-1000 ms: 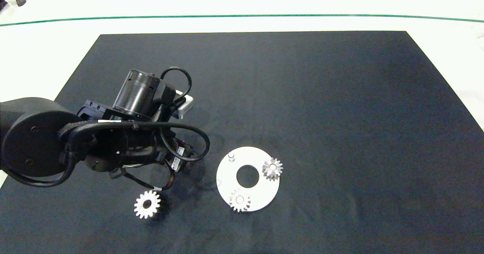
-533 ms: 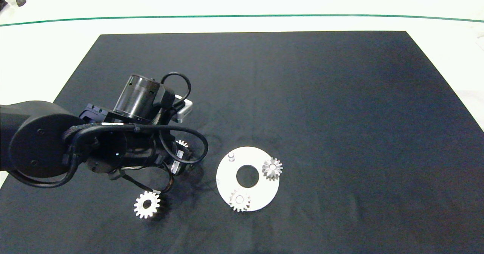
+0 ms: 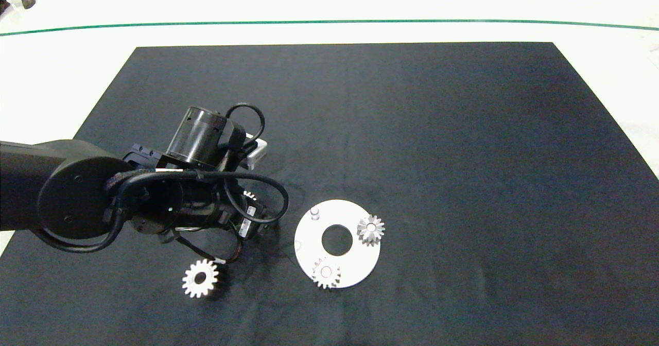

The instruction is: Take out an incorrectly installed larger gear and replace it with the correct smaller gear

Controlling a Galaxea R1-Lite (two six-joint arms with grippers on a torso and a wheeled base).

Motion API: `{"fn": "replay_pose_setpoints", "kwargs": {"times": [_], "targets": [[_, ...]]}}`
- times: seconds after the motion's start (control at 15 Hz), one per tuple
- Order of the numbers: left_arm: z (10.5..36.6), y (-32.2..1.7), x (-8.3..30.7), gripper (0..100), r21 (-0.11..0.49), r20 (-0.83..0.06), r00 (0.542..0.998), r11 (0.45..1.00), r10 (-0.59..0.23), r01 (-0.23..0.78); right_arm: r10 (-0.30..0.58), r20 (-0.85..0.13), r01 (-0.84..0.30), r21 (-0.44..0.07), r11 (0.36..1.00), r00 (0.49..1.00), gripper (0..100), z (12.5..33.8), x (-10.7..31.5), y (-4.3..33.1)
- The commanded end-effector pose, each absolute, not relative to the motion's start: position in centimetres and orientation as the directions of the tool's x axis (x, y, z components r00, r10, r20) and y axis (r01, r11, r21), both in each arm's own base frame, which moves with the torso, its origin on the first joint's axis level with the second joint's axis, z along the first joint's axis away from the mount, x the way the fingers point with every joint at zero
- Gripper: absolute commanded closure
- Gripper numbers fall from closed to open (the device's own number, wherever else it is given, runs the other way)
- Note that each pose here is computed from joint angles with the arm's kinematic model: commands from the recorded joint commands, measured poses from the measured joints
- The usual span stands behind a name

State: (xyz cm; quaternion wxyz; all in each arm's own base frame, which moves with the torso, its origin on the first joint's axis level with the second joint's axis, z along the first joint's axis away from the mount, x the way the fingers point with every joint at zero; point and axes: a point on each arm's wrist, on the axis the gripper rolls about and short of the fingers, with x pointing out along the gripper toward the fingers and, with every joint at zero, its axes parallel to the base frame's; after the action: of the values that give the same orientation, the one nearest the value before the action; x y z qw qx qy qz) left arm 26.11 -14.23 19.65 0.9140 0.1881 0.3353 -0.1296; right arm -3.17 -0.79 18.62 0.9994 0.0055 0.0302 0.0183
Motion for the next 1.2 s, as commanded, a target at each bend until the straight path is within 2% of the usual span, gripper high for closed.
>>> {"fn": "replay_pose_setpoints", "kwargs": {"times": [0.07, 1.2], "targets": [[19.32, -14.37, 26.34, 7, 0.26, -0.666, 0.738, 0.895, -0.107, 0.364, 0.044, -0.065, -0.043, 0.012, 0.999, 0.997, 0, 18.38, -3.16, -0.83], [19.54, -14.2, 26.31, 41, 0.243, -0.663, 0.741, 0.905, -0.108, 0.349, 0.05, -0.07, -0.05, 0.011, 0.999, 0.996, 0, 18.08, -3.16, -0.85]]}}
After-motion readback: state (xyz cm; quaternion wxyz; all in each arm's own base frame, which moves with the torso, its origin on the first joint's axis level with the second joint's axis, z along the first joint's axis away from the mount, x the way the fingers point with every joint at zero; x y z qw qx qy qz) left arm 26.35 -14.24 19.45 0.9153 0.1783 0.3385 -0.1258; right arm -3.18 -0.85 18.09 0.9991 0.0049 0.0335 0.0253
